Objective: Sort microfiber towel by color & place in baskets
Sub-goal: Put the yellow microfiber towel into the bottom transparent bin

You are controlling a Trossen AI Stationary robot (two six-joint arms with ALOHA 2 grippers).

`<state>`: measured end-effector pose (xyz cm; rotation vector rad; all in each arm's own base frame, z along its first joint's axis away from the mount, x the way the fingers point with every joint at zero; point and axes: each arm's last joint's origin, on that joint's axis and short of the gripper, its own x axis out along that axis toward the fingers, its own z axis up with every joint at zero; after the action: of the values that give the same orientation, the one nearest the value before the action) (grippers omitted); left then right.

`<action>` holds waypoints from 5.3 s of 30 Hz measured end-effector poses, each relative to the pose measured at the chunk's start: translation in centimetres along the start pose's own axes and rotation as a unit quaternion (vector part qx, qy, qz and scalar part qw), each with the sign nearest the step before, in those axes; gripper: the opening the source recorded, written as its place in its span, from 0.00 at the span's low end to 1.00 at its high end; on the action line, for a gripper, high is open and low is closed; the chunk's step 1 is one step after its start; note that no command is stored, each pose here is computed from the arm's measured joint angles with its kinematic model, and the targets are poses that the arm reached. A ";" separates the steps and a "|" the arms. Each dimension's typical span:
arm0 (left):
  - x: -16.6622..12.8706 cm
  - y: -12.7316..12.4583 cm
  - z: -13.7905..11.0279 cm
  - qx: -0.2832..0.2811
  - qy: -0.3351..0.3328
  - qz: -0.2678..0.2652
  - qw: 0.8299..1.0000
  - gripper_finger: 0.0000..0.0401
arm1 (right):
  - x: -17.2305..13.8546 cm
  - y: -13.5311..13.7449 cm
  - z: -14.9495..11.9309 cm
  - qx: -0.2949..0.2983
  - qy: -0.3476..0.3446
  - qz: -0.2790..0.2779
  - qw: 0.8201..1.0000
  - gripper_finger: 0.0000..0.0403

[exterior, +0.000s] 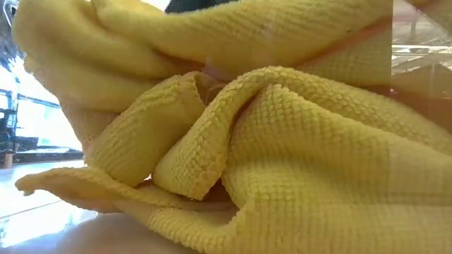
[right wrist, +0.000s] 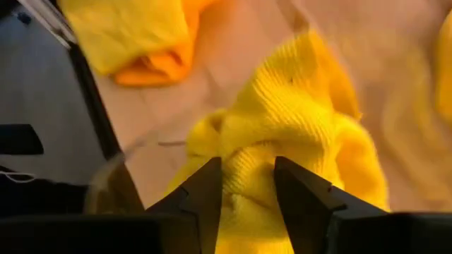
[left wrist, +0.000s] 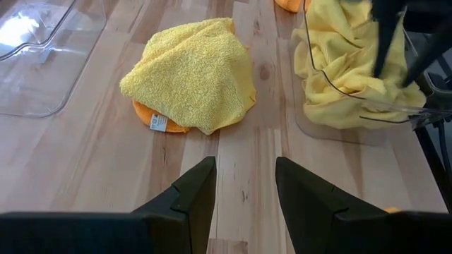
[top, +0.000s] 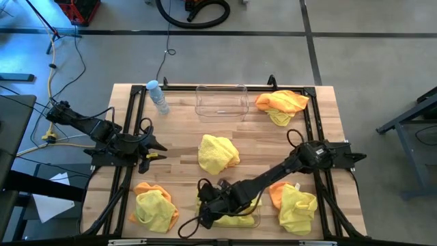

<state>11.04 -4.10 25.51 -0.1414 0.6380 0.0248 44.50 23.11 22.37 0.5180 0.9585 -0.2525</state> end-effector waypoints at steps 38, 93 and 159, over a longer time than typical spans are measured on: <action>0.0 0.0 0.0 0.009 -0.001 0.000 1.000 0.34 | -0.7 0.0 -0.3 0.054 0.009 -0.024 0.998 0.01; 8.8 -6.2 7.6 -0.124 0.093 0.125 0.980 0.34 | -14.8 -7.6 -7.7 -0.067 0.048 -0.261 0.962 0.31; 3.2 -20.8 9.0 -0.373 0.201 0.163 0.891 0.00 | -17.4 -23.2 -16.4 0.142 -0.088 -0.100 0.981 0.31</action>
<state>20.36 -23.54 33.32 -0.8008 1.0392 0.5853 13.20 11.66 22.01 0.6497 0.8064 -0.6136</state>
